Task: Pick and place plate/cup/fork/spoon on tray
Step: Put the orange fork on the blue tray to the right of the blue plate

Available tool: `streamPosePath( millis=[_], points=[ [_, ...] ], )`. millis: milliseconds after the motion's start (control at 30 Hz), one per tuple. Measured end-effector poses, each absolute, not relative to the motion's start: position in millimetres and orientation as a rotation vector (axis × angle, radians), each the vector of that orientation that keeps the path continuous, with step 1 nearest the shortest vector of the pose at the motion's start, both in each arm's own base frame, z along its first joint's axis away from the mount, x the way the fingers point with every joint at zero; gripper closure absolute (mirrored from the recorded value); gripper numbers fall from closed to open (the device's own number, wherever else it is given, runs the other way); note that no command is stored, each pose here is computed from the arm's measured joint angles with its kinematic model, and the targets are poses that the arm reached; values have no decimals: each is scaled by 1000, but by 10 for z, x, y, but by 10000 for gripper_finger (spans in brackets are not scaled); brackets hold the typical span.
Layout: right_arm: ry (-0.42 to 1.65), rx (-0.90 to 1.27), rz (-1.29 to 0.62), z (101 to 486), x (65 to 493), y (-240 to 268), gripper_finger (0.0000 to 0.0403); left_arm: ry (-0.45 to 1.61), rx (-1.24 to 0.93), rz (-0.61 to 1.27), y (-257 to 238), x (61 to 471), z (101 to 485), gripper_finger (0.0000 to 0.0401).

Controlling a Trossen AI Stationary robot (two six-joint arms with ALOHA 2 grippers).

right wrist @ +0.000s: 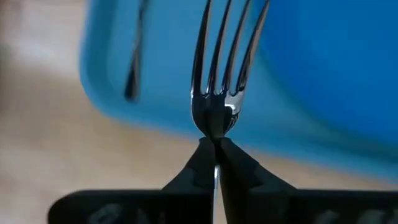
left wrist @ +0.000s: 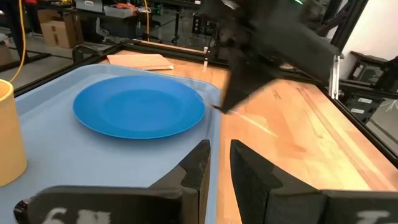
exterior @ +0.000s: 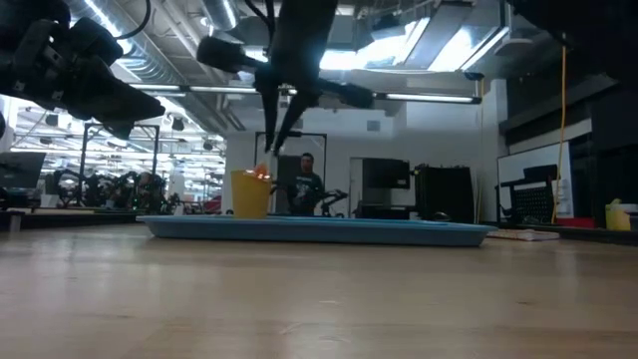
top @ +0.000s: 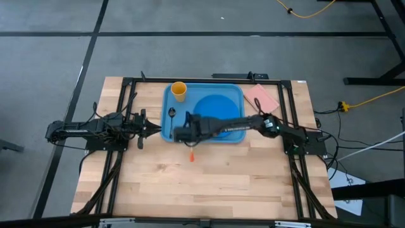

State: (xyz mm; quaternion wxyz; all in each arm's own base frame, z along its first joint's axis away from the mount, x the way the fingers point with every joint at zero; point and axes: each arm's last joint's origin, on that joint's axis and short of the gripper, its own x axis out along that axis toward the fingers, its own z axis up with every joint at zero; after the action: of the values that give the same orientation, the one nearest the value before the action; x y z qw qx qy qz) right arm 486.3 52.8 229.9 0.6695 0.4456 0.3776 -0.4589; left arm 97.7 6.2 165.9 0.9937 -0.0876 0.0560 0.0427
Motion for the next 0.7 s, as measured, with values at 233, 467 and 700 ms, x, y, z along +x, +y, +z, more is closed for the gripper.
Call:
streamPosePath(
  millis=[233,467,700],
  points=[
    [720,1052,-889,2327,5105,-111,397,113,-176,85,62,977,1659,346],
    [723,1101,-877,2210,5116,-530,397,113,-176,85,62,977,1658,346],
    [704,1114,-912,1953,5096,-741,397,112,-176,85,62,977,1659,346]
  ],
)
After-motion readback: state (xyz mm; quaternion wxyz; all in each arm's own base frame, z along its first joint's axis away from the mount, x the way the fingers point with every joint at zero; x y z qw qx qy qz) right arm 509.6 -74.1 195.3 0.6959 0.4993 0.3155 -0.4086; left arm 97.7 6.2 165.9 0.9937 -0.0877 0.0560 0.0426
